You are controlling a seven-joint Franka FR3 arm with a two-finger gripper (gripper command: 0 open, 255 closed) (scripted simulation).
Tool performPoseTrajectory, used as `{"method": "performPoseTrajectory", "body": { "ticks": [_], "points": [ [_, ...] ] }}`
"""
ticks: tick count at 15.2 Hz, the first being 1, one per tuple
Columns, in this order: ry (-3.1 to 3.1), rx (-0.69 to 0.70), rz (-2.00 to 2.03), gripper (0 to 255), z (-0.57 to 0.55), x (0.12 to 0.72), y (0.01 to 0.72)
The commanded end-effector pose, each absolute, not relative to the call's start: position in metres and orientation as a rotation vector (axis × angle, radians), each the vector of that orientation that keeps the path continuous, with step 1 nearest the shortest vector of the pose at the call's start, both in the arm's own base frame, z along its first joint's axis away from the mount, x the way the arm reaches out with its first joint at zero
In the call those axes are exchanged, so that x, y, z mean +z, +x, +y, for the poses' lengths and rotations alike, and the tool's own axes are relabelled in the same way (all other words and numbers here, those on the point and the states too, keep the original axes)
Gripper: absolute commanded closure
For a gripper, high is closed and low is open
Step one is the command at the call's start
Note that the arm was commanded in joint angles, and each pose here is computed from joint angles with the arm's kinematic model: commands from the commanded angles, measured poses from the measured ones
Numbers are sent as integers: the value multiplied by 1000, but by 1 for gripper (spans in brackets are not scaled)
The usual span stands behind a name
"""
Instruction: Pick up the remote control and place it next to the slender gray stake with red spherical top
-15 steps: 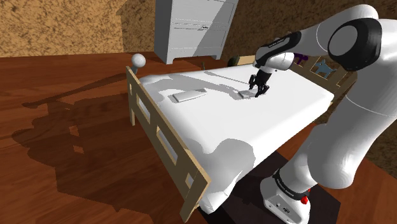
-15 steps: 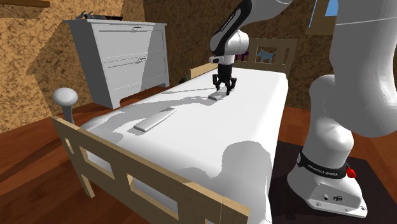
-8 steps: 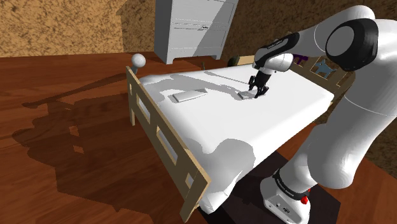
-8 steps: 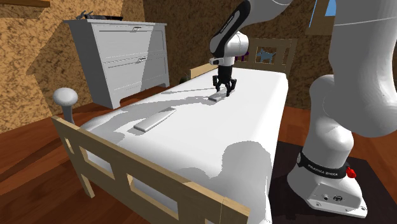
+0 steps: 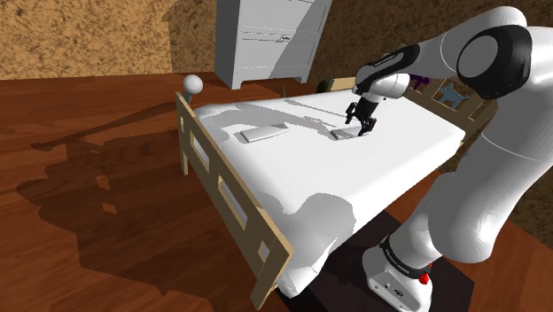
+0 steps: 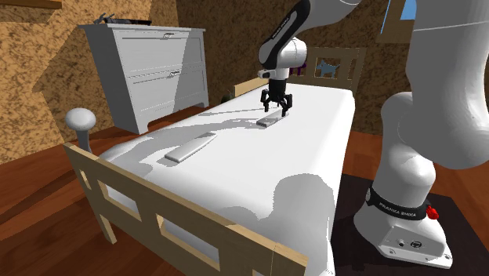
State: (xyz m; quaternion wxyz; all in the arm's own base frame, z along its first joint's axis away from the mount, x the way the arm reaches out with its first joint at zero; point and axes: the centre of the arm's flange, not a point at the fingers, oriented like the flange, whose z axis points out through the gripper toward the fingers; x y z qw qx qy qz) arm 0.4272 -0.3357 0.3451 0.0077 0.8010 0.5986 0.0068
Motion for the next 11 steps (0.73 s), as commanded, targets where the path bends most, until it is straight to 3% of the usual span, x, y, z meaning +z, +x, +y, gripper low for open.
{"method": "performPoseTrajectory", "body": {
  "ticks": [1,3,11],
  "points": [
    [2504,20,1872,0,-336,365,427],
    [2504,20,1872,0,-335,389,427],
    [2504,20,1872,0,-335,389,427]
  ]
}}
